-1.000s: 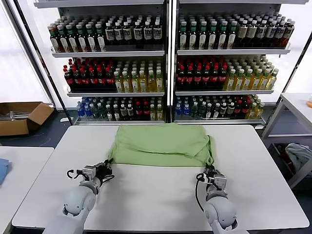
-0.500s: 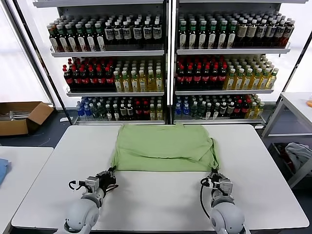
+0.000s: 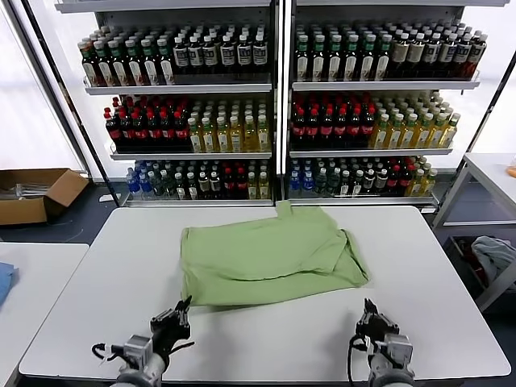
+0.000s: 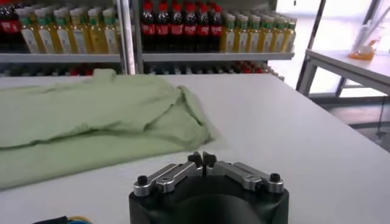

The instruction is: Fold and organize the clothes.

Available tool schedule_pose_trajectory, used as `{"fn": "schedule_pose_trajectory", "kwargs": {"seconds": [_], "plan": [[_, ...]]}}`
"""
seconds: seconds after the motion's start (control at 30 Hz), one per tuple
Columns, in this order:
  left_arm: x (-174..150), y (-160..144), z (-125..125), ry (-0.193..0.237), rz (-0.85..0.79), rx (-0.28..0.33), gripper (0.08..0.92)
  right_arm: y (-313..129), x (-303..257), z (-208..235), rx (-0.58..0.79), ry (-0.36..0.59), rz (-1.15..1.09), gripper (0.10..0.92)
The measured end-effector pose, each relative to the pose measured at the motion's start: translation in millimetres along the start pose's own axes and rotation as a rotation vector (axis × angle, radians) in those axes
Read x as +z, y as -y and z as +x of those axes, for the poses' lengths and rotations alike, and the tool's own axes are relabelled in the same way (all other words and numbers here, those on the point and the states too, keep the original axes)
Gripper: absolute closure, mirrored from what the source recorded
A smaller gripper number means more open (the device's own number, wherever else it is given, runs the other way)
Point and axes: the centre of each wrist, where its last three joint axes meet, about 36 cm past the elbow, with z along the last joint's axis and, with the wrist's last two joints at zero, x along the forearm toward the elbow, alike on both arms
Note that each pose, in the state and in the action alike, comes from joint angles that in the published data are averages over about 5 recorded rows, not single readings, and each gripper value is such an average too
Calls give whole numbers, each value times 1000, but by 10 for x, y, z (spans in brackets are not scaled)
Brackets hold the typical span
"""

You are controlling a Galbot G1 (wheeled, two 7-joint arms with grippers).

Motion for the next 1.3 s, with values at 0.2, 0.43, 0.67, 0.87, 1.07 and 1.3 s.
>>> {"fn": "schedule_pose_trajectory", "kwargs": {"seconds": [0.2,0.43,0.67,0.87,1.07,1.3], "plan": [[16,50,145,-13,8,8,915,21,-11,-133,-10,18,-8,807],[51,-58,70,-19,-4,-2,915,-27,-88,-526,-16,39,-8,608],[78,-120,-41,-26,-2,-8,915,-79,-176,-927,-13,45,-6,409],[97,-136,-111,-32,3,-9,915,-142,-190,-1197,-12,35,-10,261],[105,-170,-150,-42,3,-12,915,-170,-134,-1357,-13,21,-8,382],[105,-191,-175,-47,2,-16,915,-152,-100,-1444,-15,28,0,590]]}}
